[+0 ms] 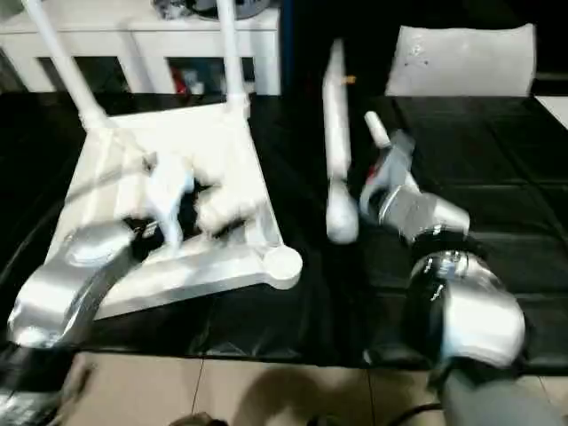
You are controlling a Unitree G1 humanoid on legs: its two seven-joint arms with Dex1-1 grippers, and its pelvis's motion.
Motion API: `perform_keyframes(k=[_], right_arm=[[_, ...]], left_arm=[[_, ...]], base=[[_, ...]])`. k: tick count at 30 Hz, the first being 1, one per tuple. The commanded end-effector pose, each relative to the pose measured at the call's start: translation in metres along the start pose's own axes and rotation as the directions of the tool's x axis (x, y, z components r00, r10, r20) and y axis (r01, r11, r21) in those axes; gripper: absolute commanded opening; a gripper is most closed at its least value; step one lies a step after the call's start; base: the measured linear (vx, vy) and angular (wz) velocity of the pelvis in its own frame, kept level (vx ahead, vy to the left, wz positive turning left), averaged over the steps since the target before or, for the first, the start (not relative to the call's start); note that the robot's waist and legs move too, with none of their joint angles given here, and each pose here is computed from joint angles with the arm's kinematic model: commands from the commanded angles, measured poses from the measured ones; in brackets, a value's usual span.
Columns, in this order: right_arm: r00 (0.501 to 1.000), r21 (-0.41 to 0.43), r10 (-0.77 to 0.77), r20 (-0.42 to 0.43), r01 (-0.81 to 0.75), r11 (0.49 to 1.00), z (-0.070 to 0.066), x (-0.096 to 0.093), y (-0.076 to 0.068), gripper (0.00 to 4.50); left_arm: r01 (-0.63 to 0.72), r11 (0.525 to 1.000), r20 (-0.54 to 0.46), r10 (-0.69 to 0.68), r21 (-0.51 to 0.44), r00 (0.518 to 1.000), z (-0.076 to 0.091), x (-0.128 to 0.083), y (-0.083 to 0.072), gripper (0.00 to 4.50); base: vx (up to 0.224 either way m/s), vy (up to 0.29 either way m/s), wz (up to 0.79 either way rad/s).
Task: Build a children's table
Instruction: Pick table leg
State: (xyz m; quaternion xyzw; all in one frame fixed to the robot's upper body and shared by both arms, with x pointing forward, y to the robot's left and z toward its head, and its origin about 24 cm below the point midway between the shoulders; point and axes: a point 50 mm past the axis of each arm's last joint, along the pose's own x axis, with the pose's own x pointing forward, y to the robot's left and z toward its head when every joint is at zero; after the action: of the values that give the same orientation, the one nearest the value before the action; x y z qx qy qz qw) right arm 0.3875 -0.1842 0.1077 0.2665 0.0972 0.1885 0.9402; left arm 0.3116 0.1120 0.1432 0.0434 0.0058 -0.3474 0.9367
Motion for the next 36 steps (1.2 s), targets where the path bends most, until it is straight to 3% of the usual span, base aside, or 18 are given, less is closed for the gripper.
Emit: perform_keyframes(k=[1,5,6,9,10,13,17,24,28,32,36], right_arm=[[0.997,-0.002,0.063,0.042,-0.063,0.998,0.002,-0.003,0.009,1.84],[0.951,0.067,0.291,0.102,-0.298,0.952,-0.004,-0.016,0.031,1.84],[0.906,0.074,0.405,0.119,-0.415,0.907,-0.008,-0.026,0.042,1.84],[0.837,0.052,0.533,0.121,-0.542,0.839,-0.017,-0.039,0.056,1.83],[0.792,0.068,0.598,0.124,-0.608,0.791,-0.021,-0.047,0.063,1.83],[0.742,0.092,0.658,0.127,-0.670,0.737,-0.025,-0.056,0.071,1.82],[0.694,0.108,0.711,0.117,-0.720,0.685,-0.029,-0.068,0.081,1.82],[0.706,0.083,0.702,0.099,-0.708,0.701,-0.034,-0.067,0.084,1.82],[0.743,0.019,0.663,0.093,-0.667,0.745,-0.033,-0.063,0.086,1.82],[0.809,-0.178,0.585,0.060,-0.568,0.804,-0.032,-0.053,0.092,1.82],[0.817,-0.266,0.573,0.063,-0.539,0.799,-0.036,-0.049,0.101,1.82]], left_arm=[[-0.042,0.999,0.039,0.042,-0.019,0.998,0.005,0.001,0.006,4.50],[-0.030,0.994,0.110,0.042,-0.109,0.993,0.017,0.009,0.006,4.50],[-0.006,0.987,0.140,0.028,-0.160,0.990,0.022,0.013,0.004,4.50],[0.035,0.969,0.192,0.012,-0.243,0.981,0.030,0.018,0.003,4.50],[0.072,0.951,0.217,-0.005,-0.299,0.976,0.035,0.022,0.001,4.50],[0.118,0.922,0.243,-0.026,-0.368,0.970,0.040,0.027,-0.002,4.50],[0.206,0.846,0.307,-0.053,-0.492,0.950,0.051,0.033,-0.007,4.50],[0.354,0.756,0.399,-0.134,-0.551,0.907,0.061,0.029,-0.018,4.50],[0.352,0.776,0.360,-0.172,-0.523,0.917,0.056,0.027,-0.024,4.50],[0.209,0.902,0.248,-0.119,-0.379,0.962,0.045,0.030,-0.023,4.50],[0.125,0.951,0.198,-0.070,-0.284,0.978,0.039,0.032,-0.023,4.15]], base=[[0.000,0.000,0.00],[0.000,0.000,0.00],[0.000,0.000,0.00],[0.000,0.000,0.00],[0.000,0.000,0.00],[0.000,0.000,0.00],[0.000,0.000,0.00],[0.000,0.000,0.00],[0.000,0.000,0.00],[0.000,0.000,0.00],[0.000,0.000,0.00]])
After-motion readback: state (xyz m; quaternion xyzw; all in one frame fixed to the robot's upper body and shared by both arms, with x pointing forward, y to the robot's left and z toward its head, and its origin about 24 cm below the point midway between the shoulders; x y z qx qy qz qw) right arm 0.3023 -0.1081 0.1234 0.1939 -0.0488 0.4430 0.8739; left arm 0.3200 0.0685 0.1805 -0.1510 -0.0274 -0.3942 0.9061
